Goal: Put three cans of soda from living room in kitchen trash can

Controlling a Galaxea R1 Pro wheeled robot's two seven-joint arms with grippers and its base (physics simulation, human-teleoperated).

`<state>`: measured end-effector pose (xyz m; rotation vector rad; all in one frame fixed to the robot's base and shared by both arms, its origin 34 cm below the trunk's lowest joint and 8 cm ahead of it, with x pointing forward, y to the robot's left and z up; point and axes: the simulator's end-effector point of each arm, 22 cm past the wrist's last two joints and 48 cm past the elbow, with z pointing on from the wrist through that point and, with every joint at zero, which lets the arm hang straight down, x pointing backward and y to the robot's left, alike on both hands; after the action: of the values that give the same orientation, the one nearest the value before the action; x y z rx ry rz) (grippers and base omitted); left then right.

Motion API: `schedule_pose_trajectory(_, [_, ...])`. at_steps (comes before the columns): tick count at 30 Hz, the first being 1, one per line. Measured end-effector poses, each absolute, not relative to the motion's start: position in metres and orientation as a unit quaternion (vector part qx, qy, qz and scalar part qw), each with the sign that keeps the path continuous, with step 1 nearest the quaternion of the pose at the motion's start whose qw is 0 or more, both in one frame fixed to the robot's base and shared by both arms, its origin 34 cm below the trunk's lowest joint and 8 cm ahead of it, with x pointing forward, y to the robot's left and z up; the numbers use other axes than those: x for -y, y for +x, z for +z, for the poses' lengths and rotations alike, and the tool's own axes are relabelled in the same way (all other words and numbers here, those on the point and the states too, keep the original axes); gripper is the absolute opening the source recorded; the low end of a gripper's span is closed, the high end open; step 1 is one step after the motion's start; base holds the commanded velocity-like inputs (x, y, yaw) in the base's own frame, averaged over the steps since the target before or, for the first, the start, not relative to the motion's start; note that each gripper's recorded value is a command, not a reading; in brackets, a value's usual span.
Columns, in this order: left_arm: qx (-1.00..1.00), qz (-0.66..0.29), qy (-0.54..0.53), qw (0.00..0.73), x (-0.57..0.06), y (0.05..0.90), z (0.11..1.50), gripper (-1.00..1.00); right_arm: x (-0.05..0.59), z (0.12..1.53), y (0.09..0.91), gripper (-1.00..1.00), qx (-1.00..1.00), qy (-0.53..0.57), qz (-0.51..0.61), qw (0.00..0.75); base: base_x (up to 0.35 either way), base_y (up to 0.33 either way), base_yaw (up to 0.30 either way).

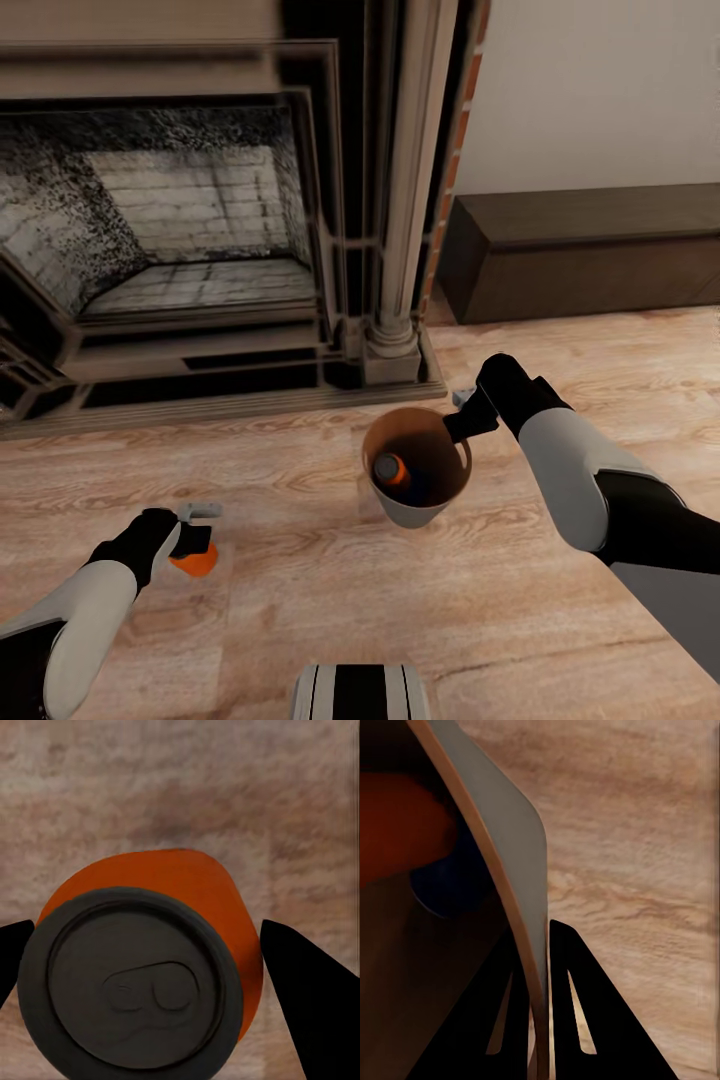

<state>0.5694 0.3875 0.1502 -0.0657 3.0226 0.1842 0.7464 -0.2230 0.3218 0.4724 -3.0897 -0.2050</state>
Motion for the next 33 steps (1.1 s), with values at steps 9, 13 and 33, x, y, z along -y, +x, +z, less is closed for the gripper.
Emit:
schedule_pose_trajectory(9, [-0.996,0.051,-0.031,0.063,-0.384,0.585,0.173,-1.00,0.218,0.342,0.752,-1.00,0.985,0.159,-0.063,-0.015,0.000,0.000,0.000])
schedule_pose_trajectory(13, [-0.996,0.025,-0.027,0.077,-0.360,0.595,0.173,-1.00,0.220,0.326,0.736,-1.00,0.984,0.172,-0.054,0.001,0.000,0.000,0.000])
schedule_pose_trajectory(33, [-0.992,0.055,-0.003,0.115,-0.380,0.631,0.197,-1.00,0.275,0.320,0.728,-1.00,0.976,0.212,0.041,0.021,0.000,0.000,0.000])
